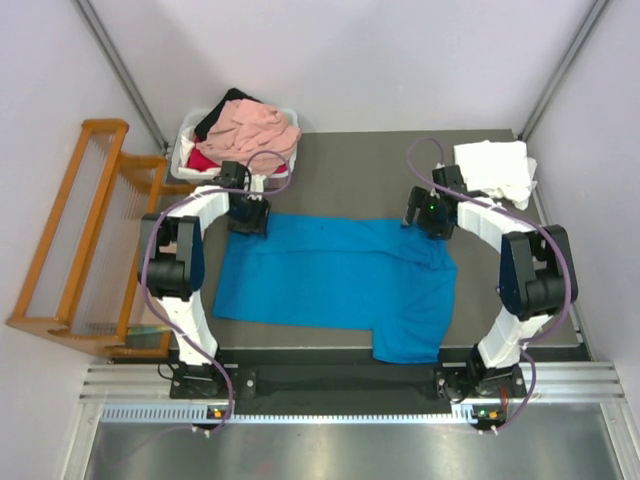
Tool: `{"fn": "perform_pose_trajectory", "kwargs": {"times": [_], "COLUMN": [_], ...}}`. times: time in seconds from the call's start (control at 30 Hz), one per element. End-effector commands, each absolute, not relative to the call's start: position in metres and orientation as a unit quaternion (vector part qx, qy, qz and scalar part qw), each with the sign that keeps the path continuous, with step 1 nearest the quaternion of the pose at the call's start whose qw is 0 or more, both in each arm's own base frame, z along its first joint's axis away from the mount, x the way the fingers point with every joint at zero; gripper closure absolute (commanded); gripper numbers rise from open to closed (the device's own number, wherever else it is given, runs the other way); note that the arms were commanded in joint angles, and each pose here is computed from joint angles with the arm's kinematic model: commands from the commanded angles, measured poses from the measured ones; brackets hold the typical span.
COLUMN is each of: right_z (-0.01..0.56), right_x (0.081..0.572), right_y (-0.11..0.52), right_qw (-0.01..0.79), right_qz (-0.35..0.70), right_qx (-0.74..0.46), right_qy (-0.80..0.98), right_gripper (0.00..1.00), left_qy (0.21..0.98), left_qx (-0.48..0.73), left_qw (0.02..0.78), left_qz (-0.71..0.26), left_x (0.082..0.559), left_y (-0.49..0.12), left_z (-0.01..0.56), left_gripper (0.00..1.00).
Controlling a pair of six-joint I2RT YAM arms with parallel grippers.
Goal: Fold and stack the t-shirts
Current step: Fold the tshirt
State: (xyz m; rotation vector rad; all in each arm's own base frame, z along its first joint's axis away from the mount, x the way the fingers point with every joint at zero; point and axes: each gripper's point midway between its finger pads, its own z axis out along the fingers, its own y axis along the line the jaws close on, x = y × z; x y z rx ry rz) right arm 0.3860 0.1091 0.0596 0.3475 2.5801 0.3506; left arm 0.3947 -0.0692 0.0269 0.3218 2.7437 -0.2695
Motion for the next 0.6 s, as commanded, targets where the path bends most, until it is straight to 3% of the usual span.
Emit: {"fn": "perform_pose_trajectory", "kwargs": {"times": [0.0,0.23,0.57], "right_z": [0.074,0.081,0.049], "right_x": [0.413,0.431,0.439], "right_y": [0.113,0.107,0.034], "right_qw": [0.291,0.301,0.283], "right_qz": [0.147,0.135,0.089], "right_qx": [0.129,0.132,0.203], "right_qy": [0.937,0.935,0.933], "right_gripper": [0.19,0.18,0.18], "left_qy": [0.967,0.967,0.962], "left_qx": [0.115,0.115,0.117], "left_qw": [0.207,0.211,0.223], "left_qz": [-0.094,-0.083,-0.102], "left_x": [0.417,0.432,0.423], "left_y": [-0.071,-0.069,-0.075], "left_z": [0.025,0.019,0.04], "left_gripper": [0.39,0.42,0.45]}}
